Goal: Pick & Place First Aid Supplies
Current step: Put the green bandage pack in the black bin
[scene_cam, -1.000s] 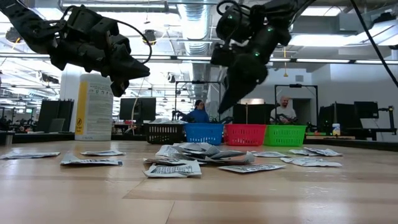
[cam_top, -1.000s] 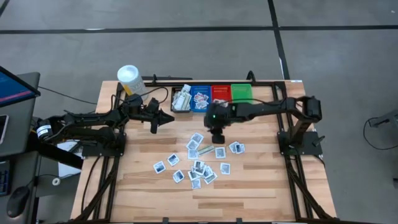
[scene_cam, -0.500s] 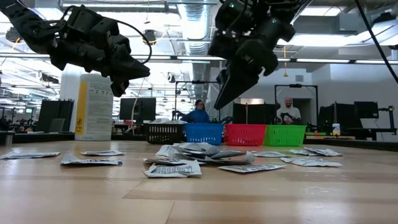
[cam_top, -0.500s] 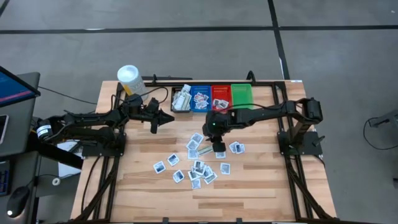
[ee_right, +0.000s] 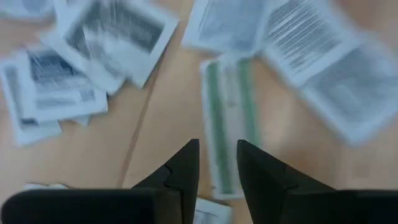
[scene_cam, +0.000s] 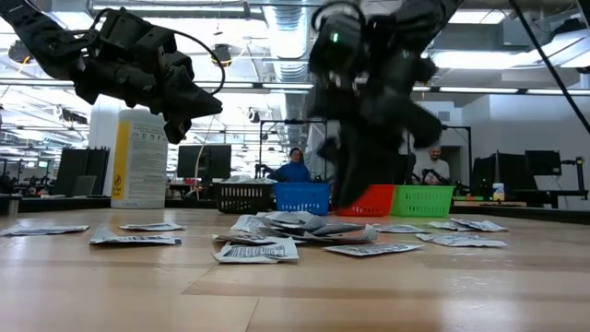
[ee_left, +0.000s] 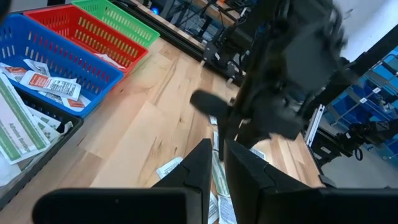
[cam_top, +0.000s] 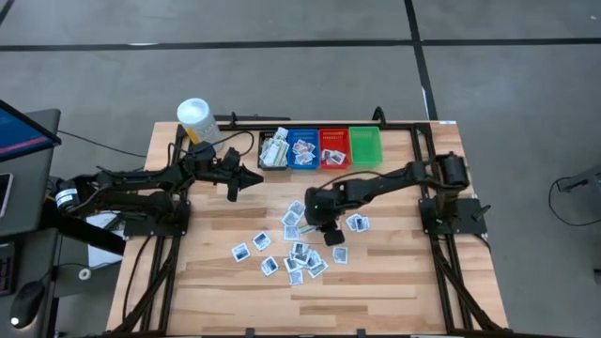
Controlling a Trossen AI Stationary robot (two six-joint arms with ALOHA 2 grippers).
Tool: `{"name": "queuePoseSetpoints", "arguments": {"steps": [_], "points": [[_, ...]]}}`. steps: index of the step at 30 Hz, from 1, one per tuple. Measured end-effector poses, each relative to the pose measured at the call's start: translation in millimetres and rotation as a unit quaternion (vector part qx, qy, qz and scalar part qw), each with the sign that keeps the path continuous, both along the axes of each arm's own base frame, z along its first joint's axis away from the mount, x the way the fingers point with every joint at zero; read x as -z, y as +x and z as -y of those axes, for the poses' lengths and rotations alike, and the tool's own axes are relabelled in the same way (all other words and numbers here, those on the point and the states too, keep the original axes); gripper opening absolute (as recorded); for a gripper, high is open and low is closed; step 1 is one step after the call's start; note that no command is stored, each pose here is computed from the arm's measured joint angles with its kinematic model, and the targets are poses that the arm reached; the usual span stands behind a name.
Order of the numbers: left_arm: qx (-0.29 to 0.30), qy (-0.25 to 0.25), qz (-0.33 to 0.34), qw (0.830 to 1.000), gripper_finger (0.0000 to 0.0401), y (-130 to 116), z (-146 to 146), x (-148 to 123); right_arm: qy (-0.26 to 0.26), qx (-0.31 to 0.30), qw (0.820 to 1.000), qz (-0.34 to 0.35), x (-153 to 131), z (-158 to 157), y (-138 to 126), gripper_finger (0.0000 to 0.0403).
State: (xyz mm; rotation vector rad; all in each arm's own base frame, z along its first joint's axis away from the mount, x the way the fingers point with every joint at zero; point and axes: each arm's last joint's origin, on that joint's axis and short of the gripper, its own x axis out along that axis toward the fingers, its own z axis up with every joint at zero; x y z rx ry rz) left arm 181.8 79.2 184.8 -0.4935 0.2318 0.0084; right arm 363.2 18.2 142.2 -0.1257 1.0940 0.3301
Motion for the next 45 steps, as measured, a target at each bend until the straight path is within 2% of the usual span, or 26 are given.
{"name": "queuePoseSetpoints", "arguments": {"steps": [8, 16, 19, 24, 29, 37, 45], "points": [[0.009, -0.003, -0.003, 1.0, 0.0043, 1.4, 3.5, 0.7, -0.003, -0.001, 0.999, -0.032, 33.4, -0.7, 6.8, 0.0102], [0.01, -0.002, -0.003, 1.0, 0.0043, 1.4, 3.8, 0.7, -0.006, 0.001, 0.999, -0.036, 38.7, -0.4, 7.3, 0.01], [0.01, -0.002, -0.003, 1.0, 0.0043, 1.4, 3.8, 0.7, -0.007, 0.002, 0.999, -0.038, 39.3, -0.3, 7.1, 0.0082], [0.01, -0.002, -0.003, 1.0, 0.0043, 1.4, 3.8, 0.7, -0.006, 0.01, 0.999, -0.04, 39.7, 0.3, 6.8, 0.0013], [0.01, -0.002, -0.003, 1.0, 0.0043, 1.4, 3.7, 0.7, 0.003, 0.026, 0.999, -0.046, 40.0, 0.1, 6.4, 0.0004], [0.01, -0.002, -0.003, 1.0, 0.0043, 1.4, 3.7, 0.7, 0.005, 0.043, 0.999, -0.023, 9.4, 8.3, -1.3, 0.0001], [-0.015, -0.035, 0.024, 0.999, 0.0043, 2.8, 2.2, -5.5, -0.043, 0.109, 0.987, 0.107, -55.2, 35.6, -4.9, 0.0001]]}}
